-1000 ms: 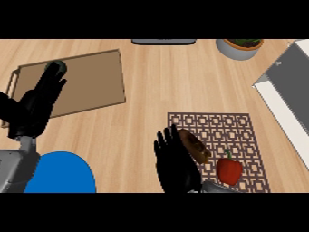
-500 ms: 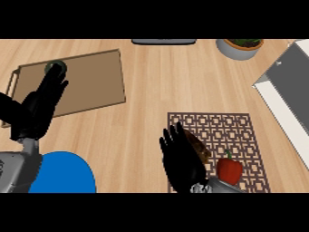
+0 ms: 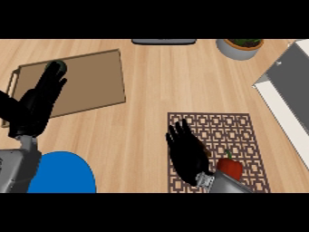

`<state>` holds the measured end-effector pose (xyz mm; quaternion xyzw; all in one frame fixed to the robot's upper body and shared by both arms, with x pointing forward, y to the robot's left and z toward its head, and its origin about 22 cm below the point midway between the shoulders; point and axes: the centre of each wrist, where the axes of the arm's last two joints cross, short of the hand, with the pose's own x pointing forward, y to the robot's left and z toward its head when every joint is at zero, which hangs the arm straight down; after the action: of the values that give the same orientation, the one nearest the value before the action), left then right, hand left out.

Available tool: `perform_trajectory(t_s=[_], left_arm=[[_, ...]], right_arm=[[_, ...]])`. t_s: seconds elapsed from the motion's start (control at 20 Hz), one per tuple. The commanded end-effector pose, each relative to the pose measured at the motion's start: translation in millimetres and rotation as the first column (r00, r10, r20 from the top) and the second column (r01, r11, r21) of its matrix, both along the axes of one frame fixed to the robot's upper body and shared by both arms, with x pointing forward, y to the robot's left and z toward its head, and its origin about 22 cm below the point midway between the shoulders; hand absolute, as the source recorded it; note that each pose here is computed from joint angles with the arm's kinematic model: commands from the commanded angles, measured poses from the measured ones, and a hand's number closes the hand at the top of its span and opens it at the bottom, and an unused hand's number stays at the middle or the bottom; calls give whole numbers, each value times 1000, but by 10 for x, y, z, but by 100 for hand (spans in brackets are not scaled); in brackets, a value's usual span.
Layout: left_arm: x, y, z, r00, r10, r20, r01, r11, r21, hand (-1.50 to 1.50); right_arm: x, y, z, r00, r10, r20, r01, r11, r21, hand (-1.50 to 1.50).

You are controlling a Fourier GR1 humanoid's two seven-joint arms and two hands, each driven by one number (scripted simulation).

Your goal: Pick the sweet potato from the placemat and place it in the tiered shelf

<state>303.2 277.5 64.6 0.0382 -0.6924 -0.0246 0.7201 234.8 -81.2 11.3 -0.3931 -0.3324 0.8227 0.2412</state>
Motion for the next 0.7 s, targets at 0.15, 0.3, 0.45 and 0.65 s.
perform_trajectory(t_s=[0.15, 0.3, 0.45, 0.65], left_arm=[[14, -57, -59, 1000, 7, 19, -8, 1000, 7, 0], [-79, -78, 170, 1000, 3, 5, -3, 1000, -7, 0], [-105, 20, 53, 1000, 7, 3, -7, 1000, -2, 0], [-41, -88, 146, 1000, -8, 0, 8, 1000, 3, 0]], right_arm=[[186, -163, -187, 1000, -14, -21, 14, 1000, -3, -150], [241, -6, -326, 998, -38, -48, 37, 999, -25, -150], [295, -129, -469, 997, -53, -58, 51, 998, -45, 150], [330, -50, -434, 995, 96, -13, -96, 994, -55, 150]])
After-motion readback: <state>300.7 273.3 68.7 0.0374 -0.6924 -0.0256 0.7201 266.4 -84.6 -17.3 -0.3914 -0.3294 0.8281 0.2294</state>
